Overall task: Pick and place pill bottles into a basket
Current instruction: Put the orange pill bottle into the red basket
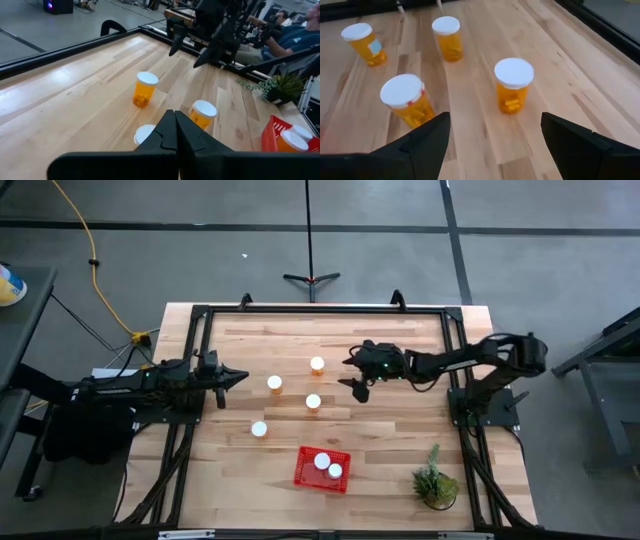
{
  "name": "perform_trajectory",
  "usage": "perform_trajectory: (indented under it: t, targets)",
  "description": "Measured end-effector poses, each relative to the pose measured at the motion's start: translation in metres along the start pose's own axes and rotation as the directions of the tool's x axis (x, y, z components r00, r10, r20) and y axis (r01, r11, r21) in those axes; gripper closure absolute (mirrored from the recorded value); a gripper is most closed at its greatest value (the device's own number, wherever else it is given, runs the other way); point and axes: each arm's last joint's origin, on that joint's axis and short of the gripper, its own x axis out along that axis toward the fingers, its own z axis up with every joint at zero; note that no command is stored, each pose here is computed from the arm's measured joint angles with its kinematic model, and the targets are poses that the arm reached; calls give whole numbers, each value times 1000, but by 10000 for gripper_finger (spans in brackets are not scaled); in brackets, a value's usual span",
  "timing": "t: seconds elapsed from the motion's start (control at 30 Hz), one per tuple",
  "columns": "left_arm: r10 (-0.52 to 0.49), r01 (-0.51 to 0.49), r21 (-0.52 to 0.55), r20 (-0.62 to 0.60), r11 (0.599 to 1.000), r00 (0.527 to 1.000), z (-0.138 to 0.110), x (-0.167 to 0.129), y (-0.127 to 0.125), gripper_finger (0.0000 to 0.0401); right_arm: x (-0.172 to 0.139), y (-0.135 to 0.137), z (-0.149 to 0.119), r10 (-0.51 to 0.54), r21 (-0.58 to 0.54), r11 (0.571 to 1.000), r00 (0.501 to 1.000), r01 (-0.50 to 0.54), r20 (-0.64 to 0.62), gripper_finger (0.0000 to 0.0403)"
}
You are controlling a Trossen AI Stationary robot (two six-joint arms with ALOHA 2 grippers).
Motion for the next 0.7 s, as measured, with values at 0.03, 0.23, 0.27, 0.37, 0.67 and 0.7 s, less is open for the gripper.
perform_trajectory:
  t: [0.03,0.23,0.27,0.37,0.67,0.7]
  targets:
    - [1,-1,0,-2,1000,1000,0,0,0,373,3,0,-1,1,-5,1000,1000,-1,-6,100]
    - [11,-11,1,-1,1000,1000,0,0,0,338,24,-1,5,-14,-13,1000,1000,14,-18,100]
    - [11,-11,1,-1,1000,1000,0,0,0,342,28,-1,9,-24,-14,1000,1000,24,-12,100]
    - [9,-9,1,-1,1000,1000,0,0,0,368,40,-3,18,-43,-14,999,999,43,-17,100]
    - [35,-36,-35,-8,999,999,-1,0,1,351,66,-17,46,-74,4,997,991,75,-115,100]
    - [41,-41,-41,-10,998,999,-2,0,2,339,68,-19,50,-77,0,997,989,78,-122,100]
